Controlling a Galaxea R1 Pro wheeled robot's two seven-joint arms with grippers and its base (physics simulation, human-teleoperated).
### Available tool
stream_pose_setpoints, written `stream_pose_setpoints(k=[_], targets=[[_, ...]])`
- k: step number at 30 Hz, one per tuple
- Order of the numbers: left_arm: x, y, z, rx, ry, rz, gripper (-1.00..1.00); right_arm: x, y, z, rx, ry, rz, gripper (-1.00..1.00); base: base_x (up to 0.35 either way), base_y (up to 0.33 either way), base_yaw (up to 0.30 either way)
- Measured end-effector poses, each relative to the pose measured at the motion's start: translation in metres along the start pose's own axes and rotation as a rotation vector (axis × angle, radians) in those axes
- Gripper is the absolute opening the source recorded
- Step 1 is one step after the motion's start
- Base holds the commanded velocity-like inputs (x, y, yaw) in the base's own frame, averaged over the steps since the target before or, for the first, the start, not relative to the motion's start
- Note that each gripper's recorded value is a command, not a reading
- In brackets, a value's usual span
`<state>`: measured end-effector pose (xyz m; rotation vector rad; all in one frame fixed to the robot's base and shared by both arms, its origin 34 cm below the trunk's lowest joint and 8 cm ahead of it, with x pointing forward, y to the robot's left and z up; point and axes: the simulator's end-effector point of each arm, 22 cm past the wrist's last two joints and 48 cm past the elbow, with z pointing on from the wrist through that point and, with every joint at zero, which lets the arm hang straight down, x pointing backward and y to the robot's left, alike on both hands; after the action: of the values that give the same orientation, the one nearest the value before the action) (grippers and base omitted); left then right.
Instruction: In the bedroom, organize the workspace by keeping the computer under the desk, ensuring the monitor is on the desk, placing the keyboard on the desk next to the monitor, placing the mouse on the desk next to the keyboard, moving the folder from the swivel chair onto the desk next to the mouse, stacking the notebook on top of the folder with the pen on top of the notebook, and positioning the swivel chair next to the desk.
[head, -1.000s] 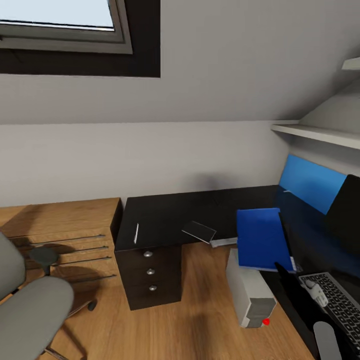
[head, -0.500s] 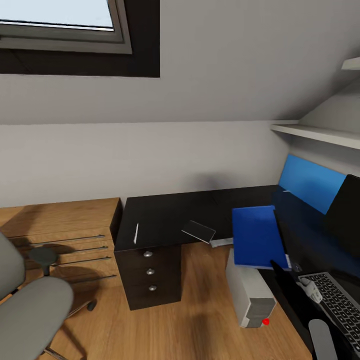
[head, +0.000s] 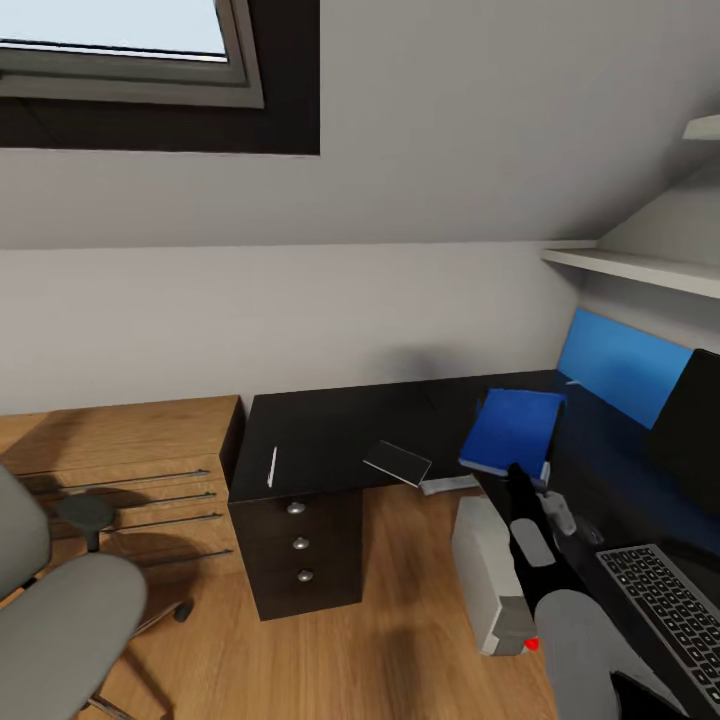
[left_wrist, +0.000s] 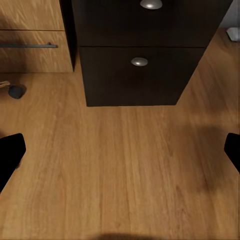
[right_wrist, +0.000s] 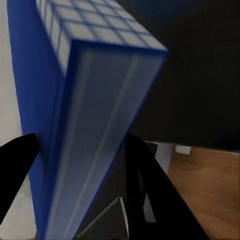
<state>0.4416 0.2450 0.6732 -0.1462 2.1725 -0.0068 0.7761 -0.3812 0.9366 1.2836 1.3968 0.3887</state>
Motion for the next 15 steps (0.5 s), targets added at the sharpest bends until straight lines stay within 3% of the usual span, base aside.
stream_pose_setpoints(k=[3,5,6,10,12,15], targets=[[0.0,-0.002,0.0,0.001,0.0,-0.003,1.0,0.0,-0.001,0.001,0.013,-0.018,0.008,-1.0,0.0,0.0,0.0],[0.0,-0.003,0.0,0.002,0.001,-0.004,1.0,0.019,-0.027,-0.003,0.083,0.015,0.094,-1.0,0.0,0.0,0.0],[0.0,-0.003,0.0,0.002,0.001,-0.004,1.0,0.022,-0.031,-0.004,0.097,0.02,0.117,-1.0,0.0,0.0,0.0],[0.0,-0.004,0.0,0.003,0.001,-0.005,1.0,0.036,-0.053,-0.009,0.177,0.034,0.319,-1.0,0.0,0.0,0.0],[0.0,-0.002,0.0,0.0,0.001,-0.005,1.0,0.038,-0.052,-0.009,0.175,0.031,0.361,-1.0,0.0,0.0,0.0],[0.0,-0.001,0.0,-0.002,0.0,-0.005,1.0,0.035,-0.045,-0.008,0.143,0.024,0.385,-1.0,0.0,0.0,0.0]])
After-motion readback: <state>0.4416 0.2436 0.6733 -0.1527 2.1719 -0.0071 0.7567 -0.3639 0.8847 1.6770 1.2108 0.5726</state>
